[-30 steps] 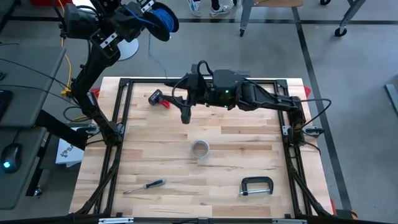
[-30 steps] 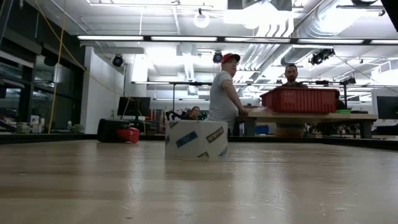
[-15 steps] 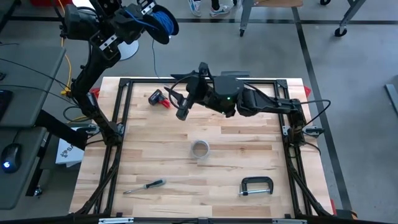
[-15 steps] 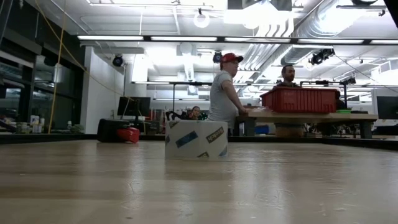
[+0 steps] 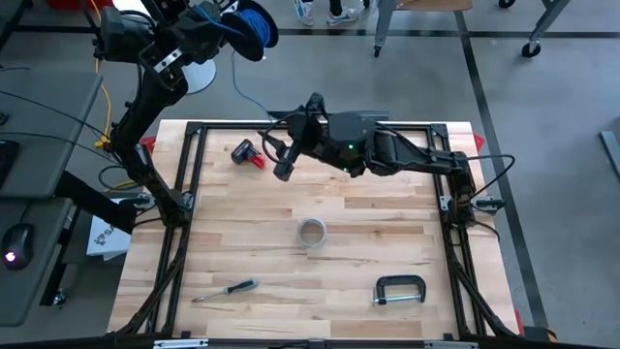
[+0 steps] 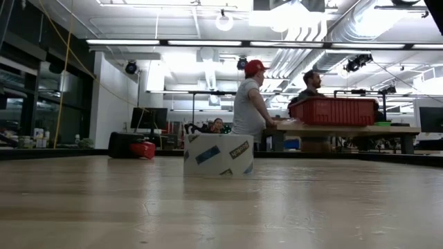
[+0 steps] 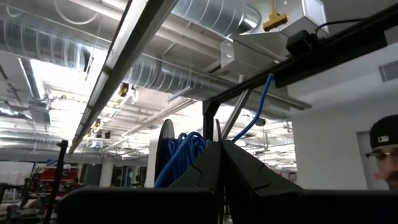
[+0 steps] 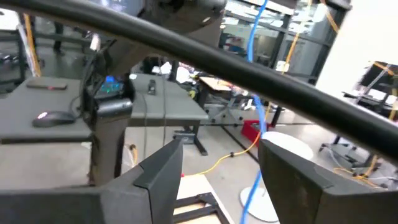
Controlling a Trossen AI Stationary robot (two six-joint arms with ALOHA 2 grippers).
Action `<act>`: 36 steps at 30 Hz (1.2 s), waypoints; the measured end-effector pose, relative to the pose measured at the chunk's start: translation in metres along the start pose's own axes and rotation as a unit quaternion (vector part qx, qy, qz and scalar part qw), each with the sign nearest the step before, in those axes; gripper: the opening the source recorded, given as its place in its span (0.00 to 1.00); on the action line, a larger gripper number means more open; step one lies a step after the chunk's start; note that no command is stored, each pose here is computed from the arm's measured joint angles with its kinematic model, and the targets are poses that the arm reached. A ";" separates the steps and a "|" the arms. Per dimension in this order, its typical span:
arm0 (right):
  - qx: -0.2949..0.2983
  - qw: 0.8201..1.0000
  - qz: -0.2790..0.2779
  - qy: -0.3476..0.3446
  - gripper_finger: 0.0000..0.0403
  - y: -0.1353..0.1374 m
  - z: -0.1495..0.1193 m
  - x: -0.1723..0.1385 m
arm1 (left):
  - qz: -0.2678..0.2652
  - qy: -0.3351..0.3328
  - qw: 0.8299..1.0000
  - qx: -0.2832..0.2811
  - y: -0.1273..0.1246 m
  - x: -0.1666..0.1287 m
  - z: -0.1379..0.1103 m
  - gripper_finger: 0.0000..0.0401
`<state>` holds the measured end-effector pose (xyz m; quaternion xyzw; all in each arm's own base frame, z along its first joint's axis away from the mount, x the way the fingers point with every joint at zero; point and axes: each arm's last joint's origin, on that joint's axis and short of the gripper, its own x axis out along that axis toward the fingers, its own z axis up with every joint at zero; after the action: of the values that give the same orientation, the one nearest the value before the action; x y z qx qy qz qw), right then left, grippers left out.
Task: Coil cords
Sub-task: Coil the blue wire on the spool
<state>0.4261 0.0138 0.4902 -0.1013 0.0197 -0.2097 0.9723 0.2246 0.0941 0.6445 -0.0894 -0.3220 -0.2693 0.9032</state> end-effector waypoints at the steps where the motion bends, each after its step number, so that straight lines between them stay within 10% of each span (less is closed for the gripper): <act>1: 0.002 1.000 -0.005 -0.003 0.51 0.000 0.001 0.000 | 0.000 0.000 1.000 -0.002 0.000 0.000 0.000 0.01; 30: 0.044 0.998 -0.032 -0.027 0.51 -0.021 0.003 0.008 | -0.021 0.000 1.000 0.008 -0.003 -0.001 0.004 0.01; 36: 0.055 0.997 0.040 -0.047 0.51 -0.014 0.006 0.006 | -0.020 -0.002 1.000 0.009 -0.003 -0.001 0.004 0.01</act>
<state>0.4267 -0.0005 0.4990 -0.0562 -0.0333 -0.1663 0.9839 0.2198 0.0932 0.6465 -0.0753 -0.3283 -0.2837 0.8978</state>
